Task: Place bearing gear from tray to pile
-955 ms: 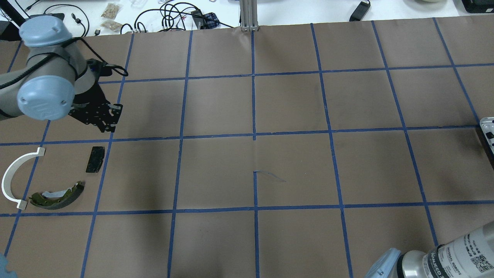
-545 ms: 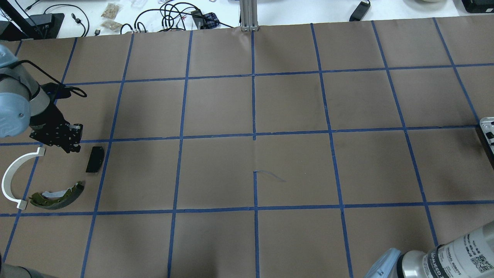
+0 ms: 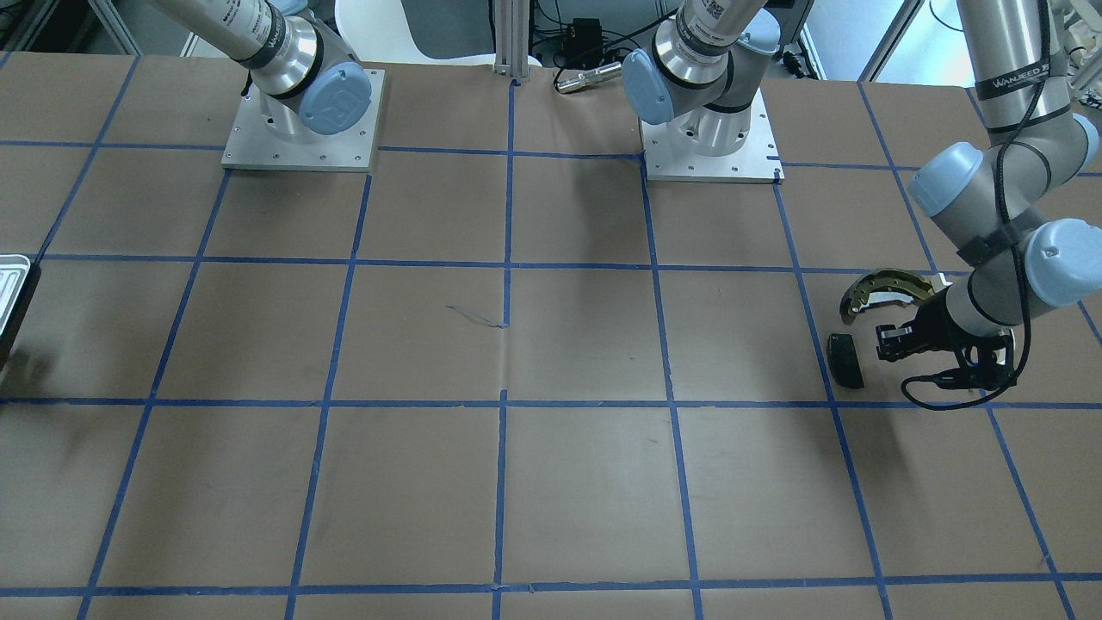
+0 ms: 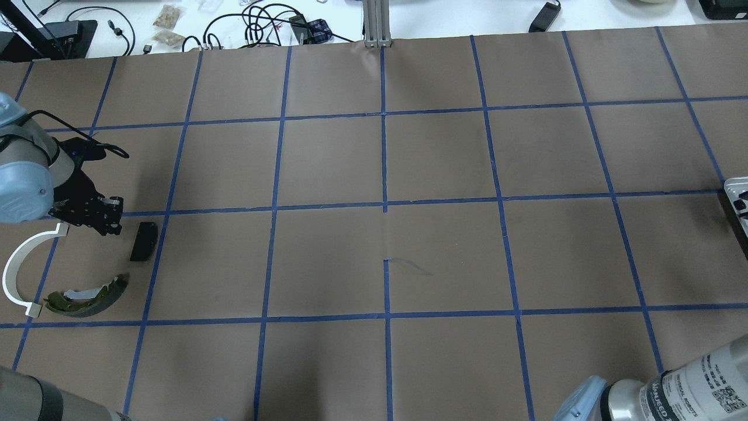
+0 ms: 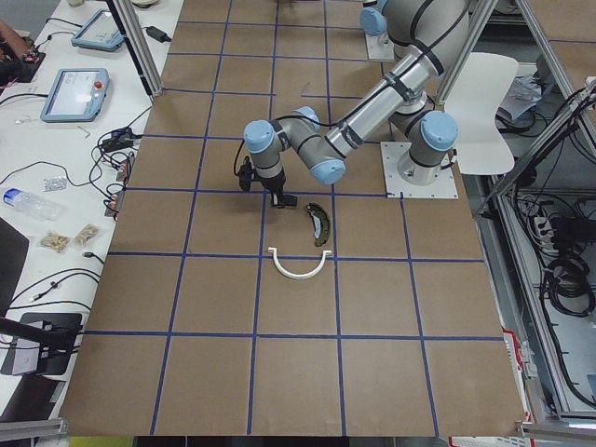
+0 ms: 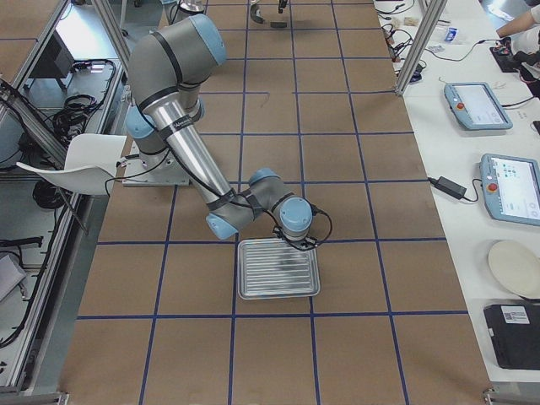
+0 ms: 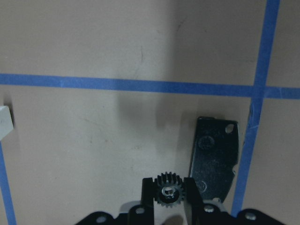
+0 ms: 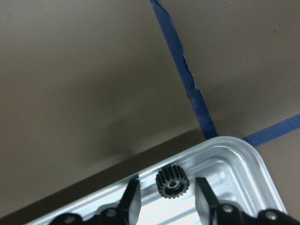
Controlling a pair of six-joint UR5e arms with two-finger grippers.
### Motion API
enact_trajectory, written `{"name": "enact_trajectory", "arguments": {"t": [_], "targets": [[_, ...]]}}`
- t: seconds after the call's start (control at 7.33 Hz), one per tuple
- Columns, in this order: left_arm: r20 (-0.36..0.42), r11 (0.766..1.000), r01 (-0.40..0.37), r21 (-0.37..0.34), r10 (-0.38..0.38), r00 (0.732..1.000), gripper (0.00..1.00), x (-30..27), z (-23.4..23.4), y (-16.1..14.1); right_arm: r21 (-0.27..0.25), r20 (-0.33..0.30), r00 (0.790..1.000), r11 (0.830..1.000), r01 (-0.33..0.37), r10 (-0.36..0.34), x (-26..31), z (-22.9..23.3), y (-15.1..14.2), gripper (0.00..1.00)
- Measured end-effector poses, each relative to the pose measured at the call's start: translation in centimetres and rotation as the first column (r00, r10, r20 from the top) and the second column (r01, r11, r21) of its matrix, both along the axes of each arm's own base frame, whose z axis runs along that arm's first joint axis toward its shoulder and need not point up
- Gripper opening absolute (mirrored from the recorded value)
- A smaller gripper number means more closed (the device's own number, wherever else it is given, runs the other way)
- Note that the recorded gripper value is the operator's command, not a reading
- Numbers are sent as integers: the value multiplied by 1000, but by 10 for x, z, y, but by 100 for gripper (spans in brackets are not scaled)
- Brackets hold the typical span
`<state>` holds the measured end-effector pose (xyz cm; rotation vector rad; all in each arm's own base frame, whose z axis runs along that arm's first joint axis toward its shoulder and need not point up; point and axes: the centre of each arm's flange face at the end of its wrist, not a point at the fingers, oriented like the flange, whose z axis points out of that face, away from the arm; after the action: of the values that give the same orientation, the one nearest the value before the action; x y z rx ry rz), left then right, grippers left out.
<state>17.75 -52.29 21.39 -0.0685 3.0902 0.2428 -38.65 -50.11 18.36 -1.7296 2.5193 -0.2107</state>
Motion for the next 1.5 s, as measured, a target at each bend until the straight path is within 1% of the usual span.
{"name": "enact_trajectory", "arguments": {"t": [0.14, 0.27, 0.41, 0.55, 0.68, 0.82, 0.95, 1.09, 1.23, 1.36, 1.5], "targets": [[-3, 1000, 0, 3, 0, 1000, 0, 3, -7, -1, 0, -3, 1000, 1000, -3, 3, 2, 2, -2, 13], [-4, 1000, -7, 4, 7, 1000, 0, 10, -14, 0, -4, -9, 1000, 1000, -6, 6, 4, 7, -4, 10], [-3, 1000, -15, 4, 15, 1000, 0, 17, -21, 0, -10, -17, 1000, 1000, -4, 4, 5, 14, -4, 10], [-5, 1000, -19, 6, 19, 1000, 0, 20, -26, 1, -22, -29, 1000, 1000, 5, -6, 8, 26, -6, 9], [-9, 1000, -16, 8, 16, 1000, 0, 21, -29, 1, -40, -50, 998, 999, 22, -24, 23, 47, -12, 7], [-12, 1000, -1, 10, 2, 1000, 25, 21, -30, 2, -51, -69, 995, 997, 64, -67, 60, 73, -22, 7], [-15, 1000, 15, 11, -15, 1000, 75, 21, -31, 2, -52, -71, 990, 992, 115, -119, 106, 84, -28, 7], [-17, 1000, 20, 12, -20, 1000, 100, 22, -31, 3, -61, -71, 986, 987, 147, -151, 151, 84, -38, 6], [-19, 1000, 19, 14, -19, 1000, 100, 24, -31, 4, -76, -68, 980, 980, 184, -190, 200, 84, -52, 6], [-19, 1000, 19, 14, -18, 1000, 100, 24, -29, 4, -75, -51, 966, 966, 248, -252, 258, 84, -67, 7], [-17, 1000, 22, 14, -21, 1000, 100, 22, -25, 4, -56, -33, 946, 945, 321, -323, 328, 83, -77, 9]]}}
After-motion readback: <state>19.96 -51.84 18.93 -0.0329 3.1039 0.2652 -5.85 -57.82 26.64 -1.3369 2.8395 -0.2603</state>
